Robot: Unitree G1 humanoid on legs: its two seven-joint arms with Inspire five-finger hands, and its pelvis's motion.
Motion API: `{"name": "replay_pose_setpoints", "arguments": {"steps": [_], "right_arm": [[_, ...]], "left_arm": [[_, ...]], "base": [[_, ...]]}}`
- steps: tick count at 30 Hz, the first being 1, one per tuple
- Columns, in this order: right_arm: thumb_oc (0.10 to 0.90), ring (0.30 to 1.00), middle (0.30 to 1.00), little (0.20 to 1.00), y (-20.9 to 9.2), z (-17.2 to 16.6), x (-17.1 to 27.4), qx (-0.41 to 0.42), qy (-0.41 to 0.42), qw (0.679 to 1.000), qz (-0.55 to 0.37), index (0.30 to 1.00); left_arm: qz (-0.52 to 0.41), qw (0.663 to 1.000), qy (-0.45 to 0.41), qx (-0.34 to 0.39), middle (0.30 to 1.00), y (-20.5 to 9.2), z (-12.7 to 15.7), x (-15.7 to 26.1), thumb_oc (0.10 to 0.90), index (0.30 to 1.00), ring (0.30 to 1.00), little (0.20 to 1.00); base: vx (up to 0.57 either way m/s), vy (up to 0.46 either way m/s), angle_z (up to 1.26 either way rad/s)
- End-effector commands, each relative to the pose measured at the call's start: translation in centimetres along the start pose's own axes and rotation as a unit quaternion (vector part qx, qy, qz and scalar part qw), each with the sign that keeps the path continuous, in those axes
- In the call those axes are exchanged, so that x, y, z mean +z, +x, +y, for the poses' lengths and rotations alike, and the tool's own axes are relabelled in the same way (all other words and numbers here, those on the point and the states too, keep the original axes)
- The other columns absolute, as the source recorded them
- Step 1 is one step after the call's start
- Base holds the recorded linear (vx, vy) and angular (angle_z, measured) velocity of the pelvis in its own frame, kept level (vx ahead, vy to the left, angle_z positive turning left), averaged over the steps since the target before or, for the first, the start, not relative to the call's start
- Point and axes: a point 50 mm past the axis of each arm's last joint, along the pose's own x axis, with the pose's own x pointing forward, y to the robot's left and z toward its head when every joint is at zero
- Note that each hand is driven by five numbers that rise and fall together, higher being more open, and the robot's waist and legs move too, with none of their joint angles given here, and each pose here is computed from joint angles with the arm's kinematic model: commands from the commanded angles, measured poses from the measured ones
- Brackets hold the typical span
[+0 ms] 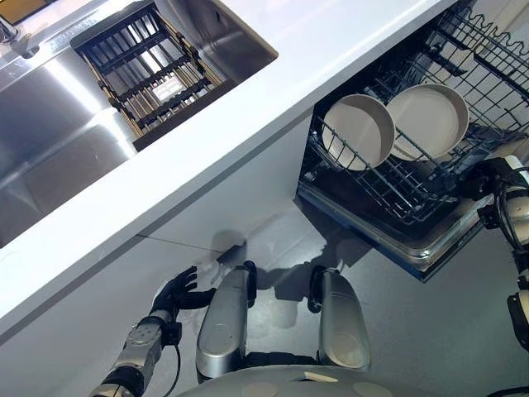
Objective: Pick up plates and place into dishwasher.
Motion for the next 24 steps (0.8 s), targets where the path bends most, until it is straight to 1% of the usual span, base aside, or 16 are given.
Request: {"name": "replay_pose_setpoints", "arguments": {"steps": [1,8,11,13,15,18,22,23,24], "right_arm": [[0.1,0.3,0.3,0.2,0.4,-0.5,5.3,-0.006,0.027,0.997,-0.079,0.3],[0.1,0.3,0.3,0.2,0.2,-1.3,8.6,-0.005,0.088,0.988,-0.125,0.3],[0.1,0.3,0.3,0.2,0.2,-1.1,9.8,0.022,0.166,0.976,-0.137,0.3],[0.1,0.3,0.3,0.2,0.1,-0.9,10.3,0.045,0.24,0.959,-0.142,0.3],[0.1,0.3,0.3,0.2,0.1,-0.6,10.6,0.065,0.29,0.943,-0.147,0.3],[0.1,0.3,0.3,0.2,0.1,-0.2,11.0,0.086,0.329,0.928,-0.151,0.3],[0.1,0.3,0.3,0.2,0.1,0.9,11.4,0.13,0.417,0.888,-0.143,0.3],[0.1,0.3,0.3,0.2,0.1,1.0,11.4,0.134,0.423,0.885,-0.142,0.3],[0.1,0.3,0.3,0.2,0.1,1.6,11.5,0.157,0.451,0.868,-0.133,0.3]], "left_arm": [[-0.036,0.999,-0.001,-0.008,0.9,-0.7,-0.5,0.2,0.8,0.9,0.9,0.9],[-0.039,0.999,-0.002,-0.004,0.9,-0.9,-0.3,0.2,0.8,0.9,0.9,0.9],[-0.039,0.999,-0.002,-0.001,0.9,-1.0,-0.3,0.1,0.8,0.9,0.9,0.9],[-0.038,0.999,0.0,-0.003,0.9,-1.1,-0.4,0.0,0.8,0.9,0.9,0.9],[-0.037,0.999,0.001,-0.003,0.9,-1.2,-0.6,-0.3,0.8,0.9,0.9,0.9],[-0.037,0.999,-0.001,-0.002,0.9,-1.2,-0.8,-0.3,0.8,0.9,0.9,0.9],[-0.031,1.0,-0.004,0.001,0.9,-1.2,-0.8,-0.5,0.8,0.9,0.9,0.9],[-0.03,1.0,-0.004,0.002,0.9,-1.2,-0.8,-0.5,0.8,0.9,0.9,0.9],[-0.027,1.0,-0.003,0.002,0.9,-1.2,-0.9,-0.7,0.8,0.9,0.9,0.9]], "base": [[0.0,0.007,0.13],[0.0,0.004,0.04],[0.0,0.0,0.0],[0.0,0.0,0.0],[0.05,0.02,0.03],[0.04,0.025,0.09],[0.01,0.014,0.02],[0.03,0.013,0.05],[0.03,0.009,0.07]]}}
